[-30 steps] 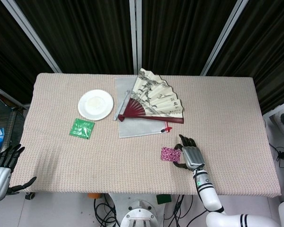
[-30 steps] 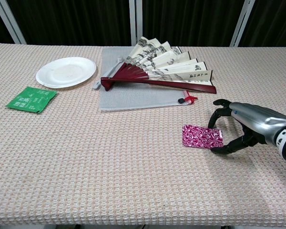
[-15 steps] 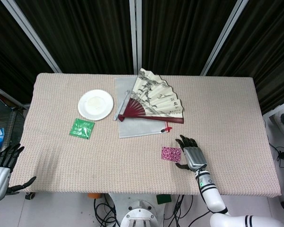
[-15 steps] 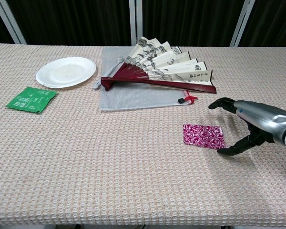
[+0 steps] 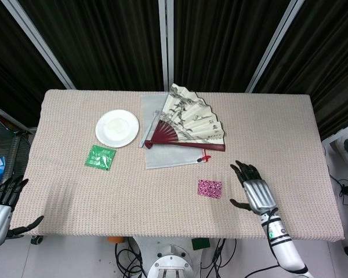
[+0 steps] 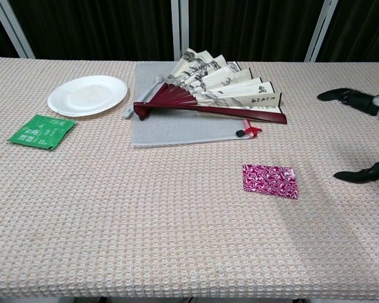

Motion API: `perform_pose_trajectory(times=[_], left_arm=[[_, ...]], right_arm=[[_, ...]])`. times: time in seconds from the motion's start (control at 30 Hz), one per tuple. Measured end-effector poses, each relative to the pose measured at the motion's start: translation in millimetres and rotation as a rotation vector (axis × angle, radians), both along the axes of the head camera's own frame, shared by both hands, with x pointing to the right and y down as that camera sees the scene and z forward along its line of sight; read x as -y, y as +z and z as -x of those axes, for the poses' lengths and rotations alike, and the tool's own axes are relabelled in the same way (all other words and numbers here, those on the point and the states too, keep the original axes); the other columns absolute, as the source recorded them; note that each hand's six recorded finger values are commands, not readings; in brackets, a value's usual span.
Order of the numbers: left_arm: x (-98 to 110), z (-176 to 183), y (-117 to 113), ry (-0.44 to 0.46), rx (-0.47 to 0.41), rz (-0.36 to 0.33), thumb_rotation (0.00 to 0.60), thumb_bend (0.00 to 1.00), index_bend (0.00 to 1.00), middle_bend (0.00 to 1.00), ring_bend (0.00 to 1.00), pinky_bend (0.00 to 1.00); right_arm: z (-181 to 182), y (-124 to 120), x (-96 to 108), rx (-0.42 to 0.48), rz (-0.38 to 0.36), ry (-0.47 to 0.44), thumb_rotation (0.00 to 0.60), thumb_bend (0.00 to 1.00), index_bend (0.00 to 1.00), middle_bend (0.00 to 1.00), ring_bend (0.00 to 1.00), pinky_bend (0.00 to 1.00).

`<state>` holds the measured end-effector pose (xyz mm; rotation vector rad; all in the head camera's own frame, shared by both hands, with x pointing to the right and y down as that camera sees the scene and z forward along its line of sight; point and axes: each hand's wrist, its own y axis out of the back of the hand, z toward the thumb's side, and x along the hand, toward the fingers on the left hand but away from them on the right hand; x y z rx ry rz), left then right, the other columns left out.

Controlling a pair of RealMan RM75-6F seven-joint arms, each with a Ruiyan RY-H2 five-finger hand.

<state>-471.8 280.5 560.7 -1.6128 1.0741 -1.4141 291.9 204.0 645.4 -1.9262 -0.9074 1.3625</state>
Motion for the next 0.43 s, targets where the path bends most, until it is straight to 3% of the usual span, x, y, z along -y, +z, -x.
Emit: perform_pose_trajectory(times=[0.13, 0.23, 0.33, 0.43], left_arm=[[0, 0, -3, 0.000, 0.004, -0.009, 0.362, 0.12, 0.07, 0.04, 0.00, 0.13], [0, -1, -5, 0.003, 0.005, -0.014, 0.368, 0.12, 0.07, 0.04, 0.00, 0.13], [1, -3, -6, 0.005, 0.006, -0.018, 0.365, 0.12, 0.07, 0.04, 0.00, 0.12], [1, -4, -6, 0.006, 0.009, -0.018, 0.365, 0.12, 0.07, 0.04, 0.00, 0.12]], right_arm=[[-51, -20, -3, -0.141, -0.167, -0.008, 0.589, 0.36, 0.00, 0.00, 0.00, 0.00], [-92, -31, -11, -0.247, -0.237, 0.025, 0.589, 0.36, 0.00, 0.00, 0.00, 0.00], [-121, -40, -21, -0.324, -0.274, 0.050, 0.590, 0.36, 0.00, 0.00, 0.00, 0.00], [-136, -44, -26, -0.344, -0.286, 0.074, 0.589, 0.37, 0.00, 0.00, 0.00, 0.00]])
